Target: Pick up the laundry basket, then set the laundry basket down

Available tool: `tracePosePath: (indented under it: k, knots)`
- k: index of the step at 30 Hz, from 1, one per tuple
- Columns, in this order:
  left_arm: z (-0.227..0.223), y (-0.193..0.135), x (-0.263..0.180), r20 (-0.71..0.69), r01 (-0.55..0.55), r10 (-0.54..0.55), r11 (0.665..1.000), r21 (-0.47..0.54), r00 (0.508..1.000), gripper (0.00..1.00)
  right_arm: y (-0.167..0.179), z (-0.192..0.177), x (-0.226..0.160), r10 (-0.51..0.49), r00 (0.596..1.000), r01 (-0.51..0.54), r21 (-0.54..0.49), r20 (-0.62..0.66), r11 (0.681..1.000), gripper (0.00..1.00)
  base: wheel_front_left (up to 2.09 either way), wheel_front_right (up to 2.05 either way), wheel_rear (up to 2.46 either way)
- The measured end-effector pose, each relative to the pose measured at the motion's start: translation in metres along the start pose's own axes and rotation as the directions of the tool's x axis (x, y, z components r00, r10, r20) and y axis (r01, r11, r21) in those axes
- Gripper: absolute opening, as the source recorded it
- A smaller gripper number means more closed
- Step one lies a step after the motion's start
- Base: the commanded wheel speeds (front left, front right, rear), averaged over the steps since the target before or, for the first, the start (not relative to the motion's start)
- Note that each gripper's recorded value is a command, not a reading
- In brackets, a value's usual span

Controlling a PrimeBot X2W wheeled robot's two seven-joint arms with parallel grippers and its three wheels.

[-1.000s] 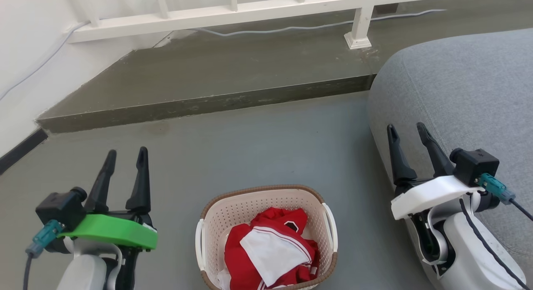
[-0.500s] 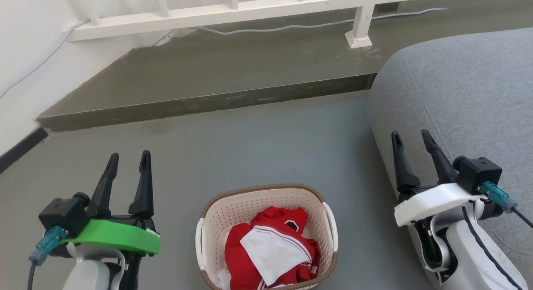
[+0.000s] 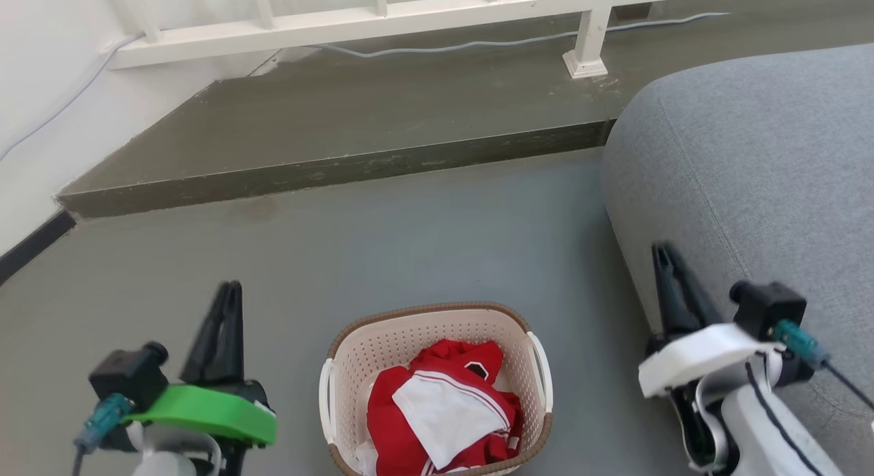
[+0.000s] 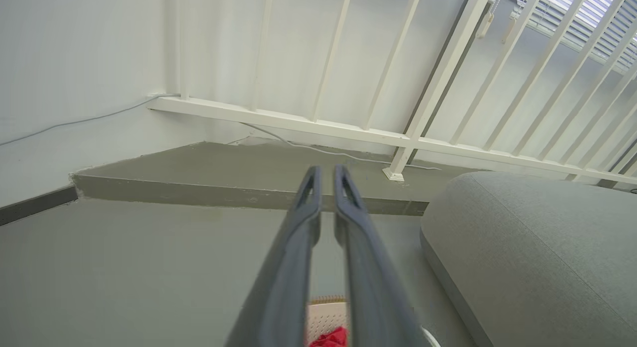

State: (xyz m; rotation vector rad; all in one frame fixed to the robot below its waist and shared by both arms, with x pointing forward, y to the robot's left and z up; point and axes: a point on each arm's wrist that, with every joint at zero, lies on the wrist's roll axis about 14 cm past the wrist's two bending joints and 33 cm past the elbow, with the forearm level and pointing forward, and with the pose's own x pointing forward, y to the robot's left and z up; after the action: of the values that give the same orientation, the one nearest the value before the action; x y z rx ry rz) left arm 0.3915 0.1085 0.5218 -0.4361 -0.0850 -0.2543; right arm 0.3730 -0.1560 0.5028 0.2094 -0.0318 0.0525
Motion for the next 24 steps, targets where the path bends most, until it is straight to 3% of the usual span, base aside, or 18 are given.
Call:
tracePosePath:
  k: [4,14,24]
  knots:
    - [-0.020,0.003,-0.010,-0.061,-0.023,0.022,1.000,-0.019,0.998,0.00,-0.002,-0.024,-0.013,-0.019,0.997,0.020,0.015,-0.071,1.000,0.00,0.00,0.00,0.00]
    - [-0.018,0.013,-0.012,-0.065,-0.076,0.068,0.990,-0.123,0.996,0.00,-0.005,-0.025,-0.012,-0.040,0.995,0.052,0.138,-0.088,0.989,0.00,0.00,0.00,0.00]
    - [-0.018,0.023,-0.015,-0.078,-0.129,0.114,0.966,-0.225,0.990,0.00,-0.014,-0.025,-0.010,-0.071,0.991,0.099,0.270,-0.114,0.958,0.00,0.00,0.00,0.00]
